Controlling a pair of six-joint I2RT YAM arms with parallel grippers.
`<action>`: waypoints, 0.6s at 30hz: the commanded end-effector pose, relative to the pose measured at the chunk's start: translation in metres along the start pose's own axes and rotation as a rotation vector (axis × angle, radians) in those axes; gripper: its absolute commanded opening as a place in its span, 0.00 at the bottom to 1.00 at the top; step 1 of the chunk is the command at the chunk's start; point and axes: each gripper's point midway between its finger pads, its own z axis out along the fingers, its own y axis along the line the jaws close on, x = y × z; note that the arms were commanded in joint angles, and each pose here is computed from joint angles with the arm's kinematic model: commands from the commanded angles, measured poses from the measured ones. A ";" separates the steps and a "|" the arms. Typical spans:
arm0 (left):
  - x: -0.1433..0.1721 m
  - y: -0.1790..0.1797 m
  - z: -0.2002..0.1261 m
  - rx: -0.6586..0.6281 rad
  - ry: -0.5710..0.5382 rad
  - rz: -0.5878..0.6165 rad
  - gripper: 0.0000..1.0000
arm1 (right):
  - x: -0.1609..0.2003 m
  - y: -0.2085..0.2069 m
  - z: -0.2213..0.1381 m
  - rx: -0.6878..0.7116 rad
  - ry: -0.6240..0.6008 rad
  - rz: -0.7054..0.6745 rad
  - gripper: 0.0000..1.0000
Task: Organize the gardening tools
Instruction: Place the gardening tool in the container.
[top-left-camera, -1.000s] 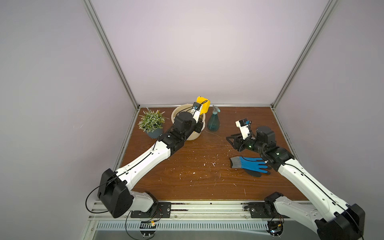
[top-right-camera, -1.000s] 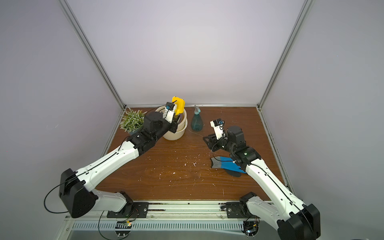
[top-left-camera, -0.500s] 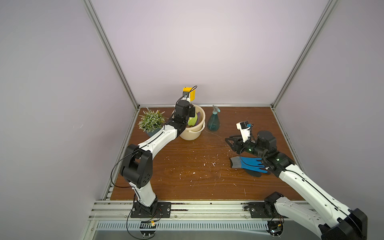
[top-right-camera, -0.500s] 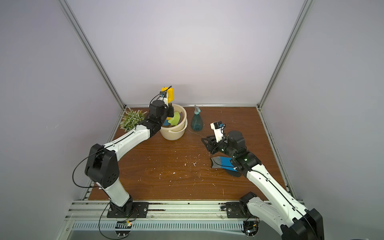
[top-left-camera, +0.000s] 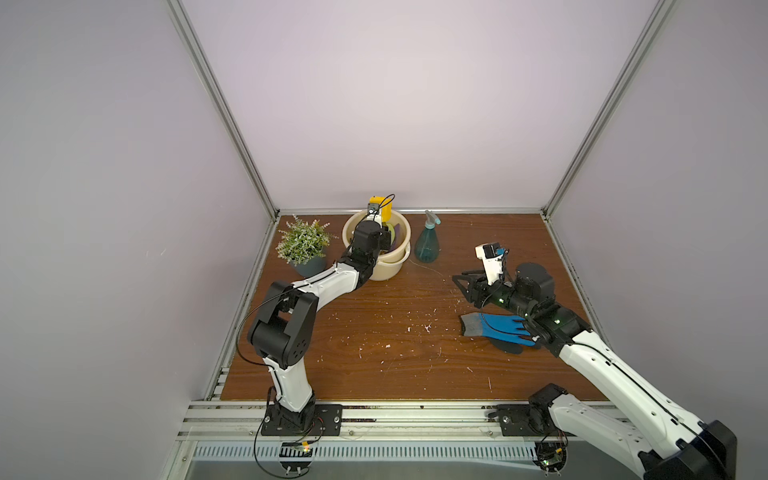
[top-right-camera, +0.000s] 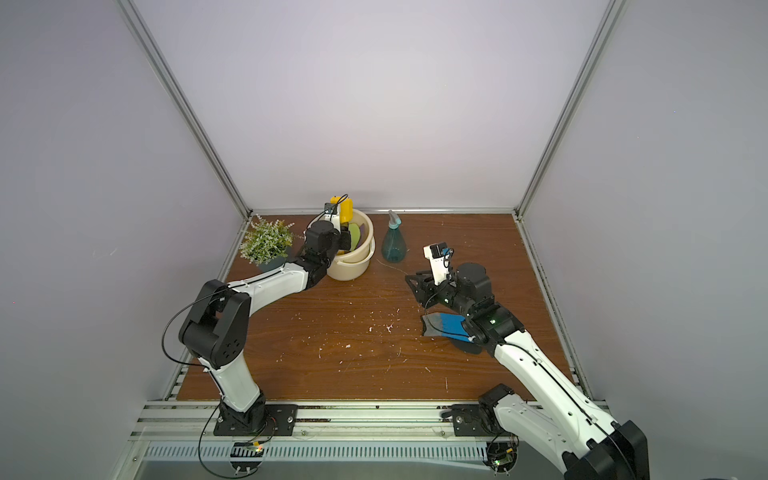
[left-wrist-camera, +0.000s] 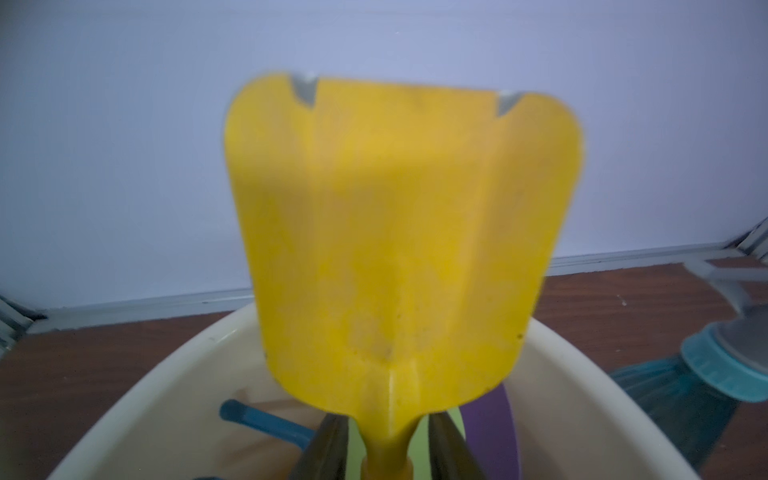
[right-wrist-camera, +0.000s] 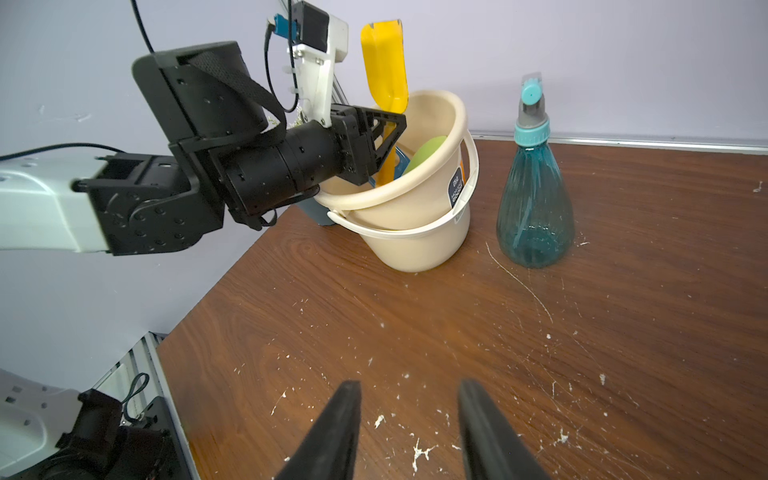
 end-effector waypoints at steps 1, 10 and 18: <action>-0.023 -0.002 -0.002 0.010 -0.084 -0.024 0.50 | -0.014 0.005 -0.003 -0.011 -0.046 -0.009 0.45; -0.060 -0.007 -0.016 0.035 -0.127 0.006 0.65 | -0.011 0.003 0.005 -0.017 -0.038 -0.004 0.45; -0.093 -0.006 -0.054 0.067 -0.105 0.000 0.67 | -0.016 -0.020 0.016 0.095 -0.041 0.000 0.56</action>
